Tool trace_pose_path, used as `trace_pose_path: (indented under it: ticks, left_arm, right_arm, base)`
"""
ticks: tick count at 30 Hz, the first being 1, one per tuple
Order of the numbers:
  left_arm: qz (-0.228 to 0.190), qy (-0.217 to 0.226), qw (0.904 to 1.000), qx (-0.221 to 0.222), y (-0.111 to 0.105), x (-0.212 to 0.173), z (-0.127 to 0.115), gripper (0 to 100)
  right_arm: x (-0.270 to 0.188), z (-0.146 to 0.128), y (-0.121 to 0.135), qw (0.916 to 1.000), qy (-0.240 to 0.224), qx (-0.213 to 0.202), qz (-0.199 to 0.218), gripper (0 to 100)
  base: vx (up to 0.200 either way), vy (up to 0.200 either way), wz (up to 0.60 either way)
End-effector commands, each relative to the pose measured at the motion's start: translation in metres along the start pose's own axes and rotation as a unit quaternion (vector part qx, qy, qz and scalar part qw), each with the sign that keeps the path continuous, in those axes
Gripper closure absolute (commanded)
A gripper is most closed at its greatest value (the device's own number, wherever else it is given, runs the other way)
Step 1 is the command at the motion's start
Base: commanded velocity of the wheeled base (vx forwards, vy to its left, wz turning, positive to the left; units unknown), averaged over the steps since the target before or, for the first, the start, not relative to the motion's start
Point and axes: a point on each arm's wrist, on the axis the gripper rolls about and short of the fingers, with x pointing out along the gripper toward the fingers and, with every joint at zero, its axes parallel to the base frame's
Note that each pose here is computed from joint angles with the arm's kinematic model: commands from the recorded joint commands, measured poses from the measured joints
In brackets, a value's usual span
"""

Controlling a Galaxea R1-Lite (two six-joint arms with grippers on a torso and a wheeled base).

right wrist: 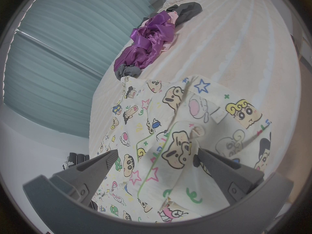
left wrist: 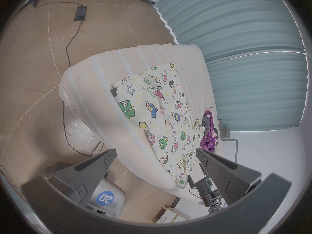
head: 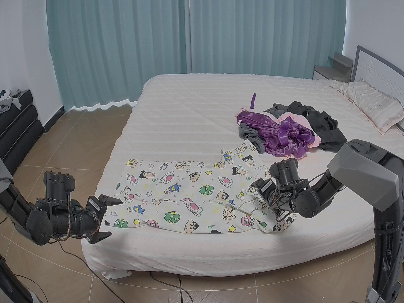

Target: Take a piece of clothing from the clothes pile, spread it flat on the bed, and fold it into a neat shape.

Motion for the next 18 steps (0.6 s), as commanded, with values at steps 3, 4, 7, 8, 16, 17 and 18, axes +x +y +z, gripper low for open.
trace_pose_path:
  ticks: [3, 4, 7, 8, 16, 17, 18]
  left_arm:
    - [0.01, 0.003, 0.9999, -0.003, 0.006, 0.004, -0.001, 0]
    - [0.01, 0.004, 0.9999, -0.004, 0.006, 0.004, -0.002, 0]
    - [0.013, 0.005, 0.9999, -0.004, 0.008, 0.006, -0.002, 0]
    - [0.013, 0.006, 0.9999, -0.004, 0.008, 0.007, -0.002, 0]
    - [0.009, 0.0, 1.0, -0.002, 0.009, 0.009, -0.001, 0]
    - [0.009, 0.001, 1.0, -0.002, 0.009, 0.009, -0.001, 0]
    - [0.009, 0.0, 1.0, -0.002, 0.009, 0.009, -0.001, 0]
  right_arm:
    - [0.009, 0.003, 0.007, 0.9999, -0.007, -0.006, 0.012, 0]
    - [0.01, 0.004, 0.007, 0.9999, -0.008, -0.006, 0.012, 0]
    - [0.013, 0.003, 0.004, 0.9997, -0.007, -0.02, 0.008, 100]
    - [0.013, 0.002, 0.004, 0.9997, -0.006, -0.024, 0.007, 100]
    - [0.014, -0.001, -0.005, 0.9989, 0.012, -0.032, -0.03, 100]
    - [0.013, -0.001, -0.006, 0.9989, 0.012, -0.031, -0.032, 100]
    - [0.013, -0.001, -0.007, 0.9989, 0.013, -0.031, -0.033, 100]
  base:
    - [0.0, 0.0, 0.0]
    - [0.0, 0.0, 0.0]
    - [0.0, 0.0, 0.0]
    - [0.0, 0.0, 0.0]
    - [0.0, 0.0, 0.0]
    - [0.0, 0.0, 0.0]
    - [0.0, 0.0, 0.0]
